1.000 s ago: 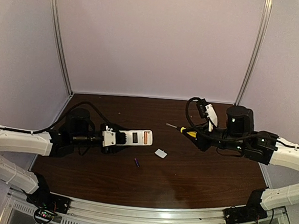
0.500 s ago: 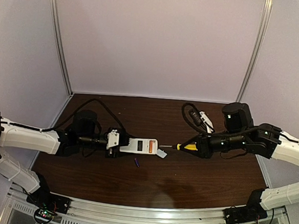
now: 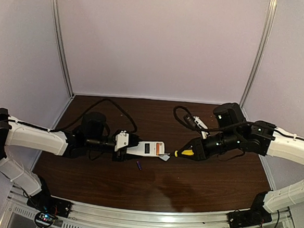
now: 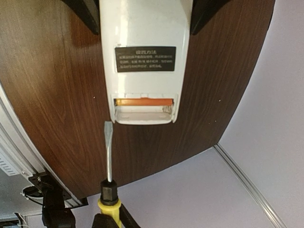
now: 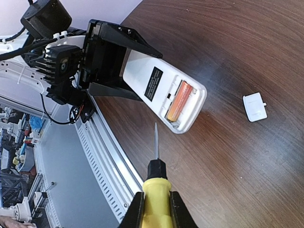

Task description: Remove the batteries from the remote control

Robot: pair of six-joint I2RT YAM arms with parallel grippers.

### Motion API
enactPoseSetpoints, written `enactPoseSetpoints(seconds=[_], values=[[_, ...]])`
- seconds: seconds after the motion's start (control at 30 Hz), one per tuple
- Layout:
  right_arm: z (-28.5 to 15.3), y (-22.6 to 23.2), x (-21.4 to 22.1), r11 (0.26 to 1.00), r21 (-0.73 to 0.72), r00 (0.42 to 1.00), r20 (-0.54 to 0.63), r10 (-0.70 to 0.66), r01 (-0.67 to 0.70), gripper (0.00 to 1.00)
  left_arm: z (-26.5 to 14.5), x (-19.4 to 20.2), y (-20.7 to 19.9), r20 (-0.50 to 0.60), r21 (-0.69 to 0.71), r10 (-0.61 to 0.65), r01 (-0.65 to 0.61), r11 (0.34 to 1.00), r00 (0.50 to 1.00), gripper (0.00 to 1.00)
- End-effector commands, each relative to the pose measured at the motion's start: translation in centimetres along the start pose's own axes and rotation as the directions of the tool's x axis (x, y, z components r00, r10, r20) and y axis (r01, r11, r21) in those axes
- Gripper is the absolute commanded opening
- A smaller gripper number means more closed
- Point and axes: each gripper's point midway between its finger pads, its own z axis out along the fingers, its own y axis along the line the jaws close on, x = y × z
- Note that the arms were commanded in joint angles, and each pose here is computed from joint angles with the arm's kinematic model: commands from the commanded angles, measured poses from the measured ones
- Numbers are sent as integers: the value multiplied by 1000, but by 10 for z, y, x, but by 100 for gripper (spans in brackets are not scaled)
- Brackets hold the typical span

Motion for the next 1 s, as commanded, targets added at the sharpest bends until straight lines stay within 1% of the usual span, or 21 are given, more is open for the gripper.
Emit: enactPoseSetpoints(seconds=[0.0,0.23,0.5,0.97], values=[[-3,-2,-7,999,28,999,13,33,-33,0,5,-15,14,25,-44,16,-15,999,1000,0],[-4,-14,-14,993,109,999,29,40,-43,0,6,-18,14,17,-50,21,-20,999,1000,0],[-4,-17,-20,991,127,998,51,36,-42,0,7,-18,12,7,-47,27,-27,999,1000,0],[5,-20,-19,992,121,998,43,42,-47,0,8,-22,10,18,-39,27,-27,999,999,0]])
